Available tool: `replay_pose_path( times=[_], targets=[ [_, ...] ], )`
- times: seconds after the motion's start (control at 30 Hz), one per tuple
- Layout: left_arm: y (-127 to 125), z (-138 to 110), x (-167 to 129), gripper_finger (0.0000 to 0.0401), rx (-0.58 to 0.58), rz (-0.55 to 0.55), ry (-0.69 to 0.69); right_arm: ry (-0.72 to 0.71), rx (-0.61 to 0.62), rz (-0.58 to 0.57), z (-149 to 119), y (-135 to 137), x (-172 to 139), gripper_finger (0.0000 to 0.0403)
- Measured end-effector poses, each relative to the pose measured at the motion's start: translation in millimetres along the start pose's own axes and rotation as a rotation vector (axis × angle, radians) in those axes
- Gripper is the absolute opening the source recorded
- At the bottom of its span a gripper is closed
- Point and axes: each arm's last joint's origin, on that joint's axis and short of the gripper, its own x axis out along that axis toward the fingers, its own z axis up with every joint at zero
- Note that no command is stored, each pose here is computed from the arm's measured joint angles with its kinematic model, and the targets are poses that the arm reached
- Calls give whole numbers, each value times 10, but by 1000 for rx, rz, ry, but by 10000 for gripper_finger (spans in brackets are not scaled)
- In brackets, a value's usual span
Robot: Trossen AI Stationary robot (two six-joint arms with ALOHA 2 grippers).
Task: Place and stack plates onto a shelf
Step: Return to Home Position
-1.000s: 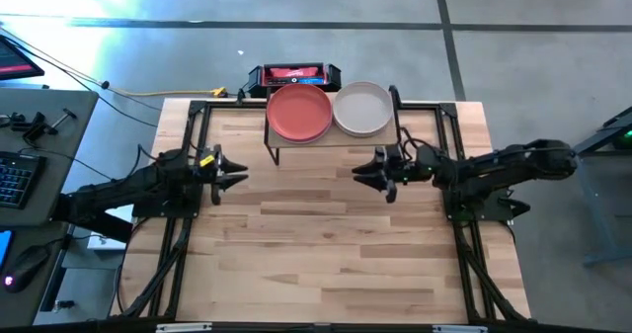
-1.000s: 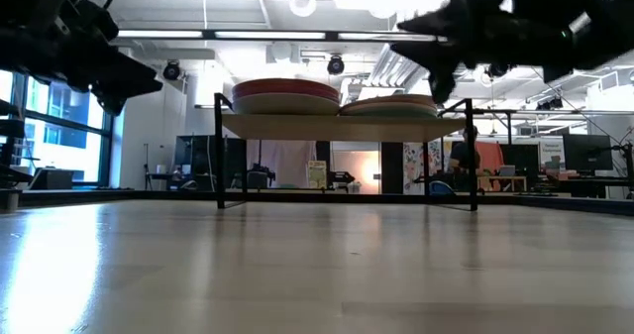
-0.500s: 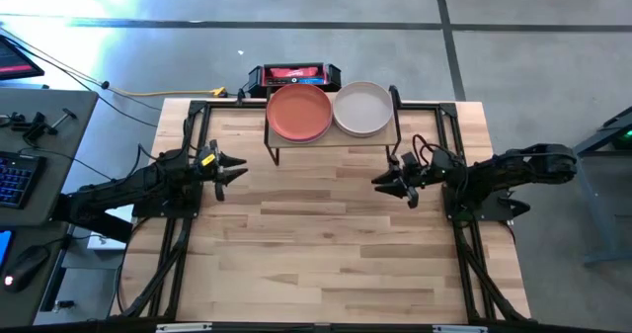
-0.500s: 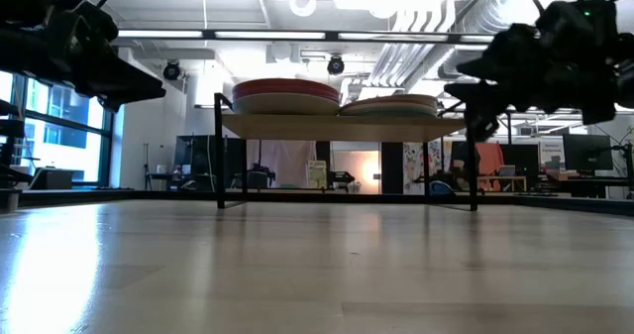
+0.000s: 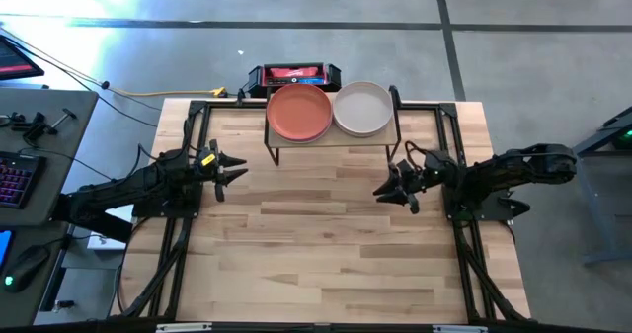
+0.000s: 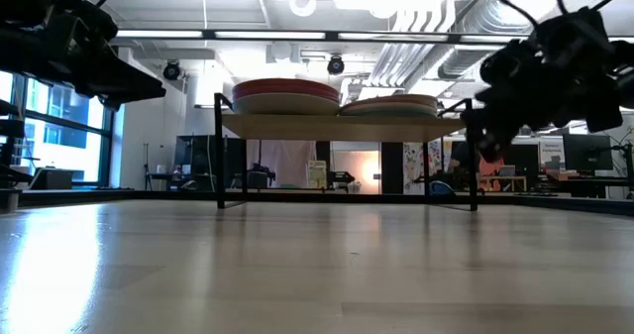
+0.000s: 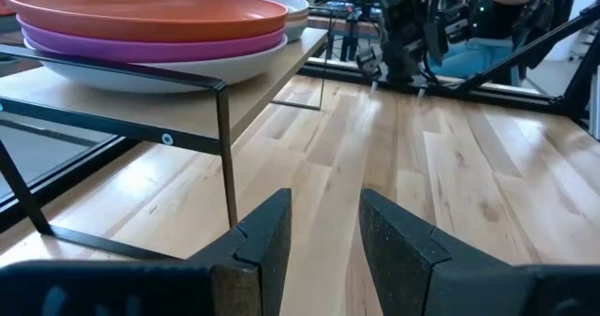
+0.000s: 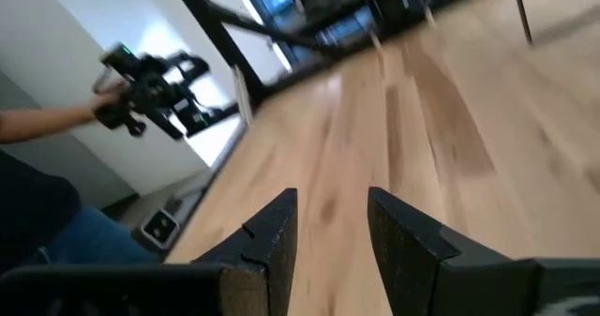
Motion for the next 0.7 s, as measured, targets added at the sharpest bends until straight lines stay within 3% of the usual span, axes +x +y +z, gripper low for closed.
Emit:
replay_pose_path(
  times=[0.43, 0.7],
  targets=[
    [-1, 0, 0, 117, 0, -1, 0, 197, 162, -156, -244, -109, -32, 119],
    [-46, 5, -9, 117, 9, -39, -9, 211, 176, -198, -236, -67, -95, 119]
  ],
)
